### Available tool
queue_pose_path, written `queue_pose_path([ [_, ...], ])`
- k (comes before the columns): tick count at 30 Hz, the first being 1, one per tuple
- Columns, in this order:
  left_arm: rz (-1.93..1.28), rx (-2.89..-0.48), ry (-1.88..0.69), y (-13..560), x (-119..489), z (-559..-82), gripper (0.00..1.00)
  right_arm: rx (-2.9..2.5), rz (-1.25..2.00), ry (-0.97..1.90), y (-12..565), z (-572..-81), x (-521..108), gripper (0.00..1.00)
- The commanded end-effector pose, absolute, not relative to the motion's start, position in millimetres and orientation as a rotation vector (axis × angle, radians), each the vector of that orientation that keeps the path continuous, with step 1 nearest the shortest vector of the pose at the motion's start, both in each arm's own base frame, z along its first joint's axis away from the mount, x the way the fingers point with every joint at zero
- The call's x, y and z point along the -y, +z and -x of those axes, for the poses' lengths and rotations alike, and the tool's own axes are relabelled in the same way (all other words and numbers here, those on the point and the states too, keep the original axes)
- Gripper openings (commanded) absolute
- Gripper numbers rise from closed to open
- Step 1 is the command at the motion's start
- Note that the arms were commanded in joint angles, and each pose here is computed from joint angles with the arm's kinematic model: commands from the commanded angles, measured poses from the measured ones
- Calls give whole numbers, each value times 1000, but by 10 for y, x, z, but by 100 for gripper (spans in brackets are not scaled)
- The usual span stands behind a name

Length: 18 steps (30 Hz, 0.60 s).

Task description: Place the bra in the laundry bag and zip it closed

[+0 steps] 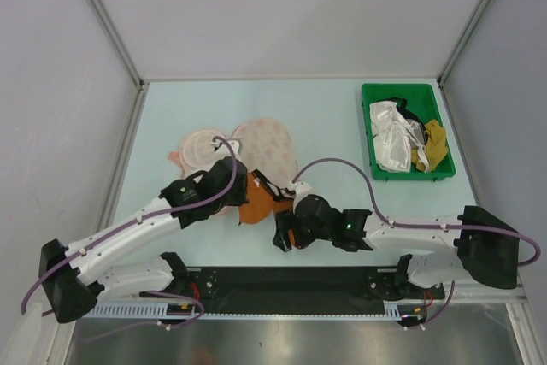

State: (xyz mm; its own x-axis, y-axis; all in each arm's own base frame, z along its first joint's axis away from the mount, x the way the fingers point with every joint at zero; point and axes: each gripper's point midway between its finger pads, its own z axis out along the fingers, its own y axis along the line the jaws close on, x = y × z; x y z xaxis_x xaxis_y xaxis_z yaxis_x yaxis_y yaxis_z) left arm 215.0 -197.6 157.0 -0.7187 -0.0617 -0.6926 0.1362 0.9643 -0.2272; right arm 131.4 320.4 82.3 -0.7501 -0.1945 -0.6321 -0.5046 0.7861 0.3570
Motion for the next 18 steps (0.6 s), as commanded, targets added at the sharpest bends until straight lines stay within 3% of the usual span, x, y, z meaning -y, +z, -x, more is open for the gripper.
queue_pose_path([
  [1, 58, -2340, -229, 1499, 1570, -2062, 0, -2272, 545, 1348, 1266, -951, -3563, 80],
  [11, 79, -2292, -232, 1490, 1422, -2025, 0, -2229, 165, 1185, 1362, -1556, -2780, 91],
  [18, 48, -2231, -306, 1855, 1547, -2110, 0, -2253, 123, 1257, 1348, -1501, -2794, 91],
])
